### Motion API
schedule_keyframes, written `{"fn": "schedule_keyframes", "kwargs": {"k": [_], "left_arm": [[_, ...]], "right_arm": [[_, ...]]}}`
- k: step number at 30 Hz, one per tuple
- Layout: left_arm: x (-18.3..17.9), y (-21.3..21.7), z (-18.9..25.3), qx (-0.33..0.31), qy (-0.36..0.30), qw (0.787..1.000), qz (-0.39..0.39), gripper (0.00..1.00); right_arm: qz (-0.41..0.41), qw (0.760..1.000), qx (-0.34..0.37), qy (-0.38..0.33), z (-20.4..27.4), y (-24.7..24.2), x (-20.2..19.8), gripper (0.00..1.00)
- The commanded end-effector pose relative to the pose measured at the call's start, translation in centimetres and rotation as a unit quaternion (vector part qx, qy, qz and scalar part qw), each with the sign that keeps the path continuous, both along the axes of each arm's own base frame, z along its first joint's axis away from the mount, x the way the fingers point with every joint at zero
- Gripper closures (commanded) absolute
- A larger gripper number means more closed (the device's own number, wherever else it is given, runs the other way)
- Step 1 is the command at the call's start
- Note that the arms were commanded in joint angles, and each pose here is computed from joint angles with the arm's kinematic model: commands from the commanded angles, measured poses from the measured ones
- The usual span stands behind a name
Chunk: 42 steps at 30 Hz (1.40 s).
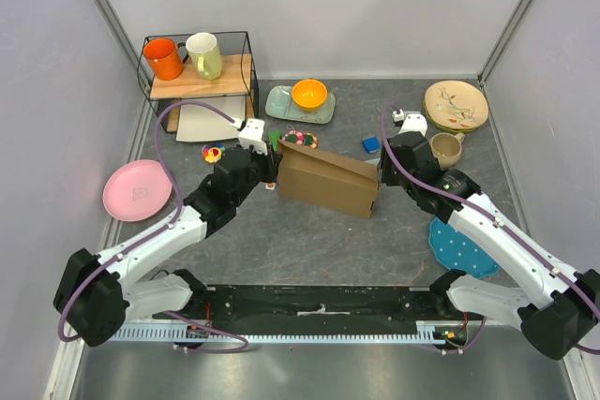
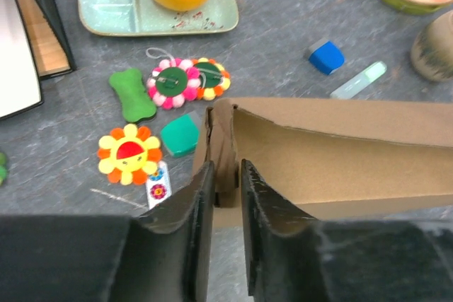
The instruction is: Fold the paper box
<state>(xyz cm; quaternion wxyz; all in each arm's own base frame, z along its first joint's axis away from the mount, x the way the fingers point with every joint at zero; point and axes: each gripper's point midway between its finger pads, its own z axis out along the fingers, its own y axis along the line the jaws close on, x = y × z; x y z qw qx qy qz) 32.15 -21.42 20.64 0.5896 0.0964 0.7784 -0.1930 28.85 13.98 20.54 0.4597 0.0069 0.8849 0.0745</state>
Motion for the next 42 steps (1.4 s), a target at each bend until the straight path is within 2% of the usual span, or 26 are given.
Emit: {"fn": "schedule_keyframes", "kwargs": {"k": [1, 3, 8, 18, 26, 30, 38, 42], "left_arm": [[0.1, 1.2, 0.3, 0.035, 0.019, 0.999, 0.022, 0.65], [0.0, 0.9, 1.1, 0.029, 0.017, 0.999, 0.014, 0.57], [-0.1, 0.3, 2.2, 0.027, 0.012, 1.0, -0.004, 0.55], [0.1, 0.9, 1.5, 0.053, 0.007, 0.999, 0.002, 0.78], [0.4, 1.5, 1.4, 0.07, 0.003, 0.997, 0.014, 0.88], [0.4, 1.5, 1.3, 0.075, 0.001, 0.997, 0.01, 0.98], [-0.1, 1.4, -1.5, 0.079, 0.032, 0.996, 0.006, 0.98], [-0.7, 1.9, -4.3, 0.084, 0.063, 0.994, 0.015, 0.98]], "right_arm": [[0.002, 1.0, -0.008, 0.007, -0.5, -0.2, -0.3, 0.61], [0.001, 1.0, -0.008, 0.007, -0.6, -0.2, -0.3, 0.61], [0.0, 1.0, -0.008, 0.007, -0.6, -0.3, -0.4, 0.61], [0.001, 1.0, -0.009, 0.006, -0.6, -0.3, -0.4, 0.61], [0.0, 1.0, -0.008, 0.008, -0.7, -0.3, -0.4, 0.6], [0.002, 1.0, -0.007, 0.008, -0.6, -0.2, -0.4, 0.6], [0.005, 1.0, -0.006, 0.008, -0.6, -0.1, -0.4, 0.6], [0.005, 1.0, -0.005, 0.007, -0.5, -0.1, -0.5, 0.6]]}}
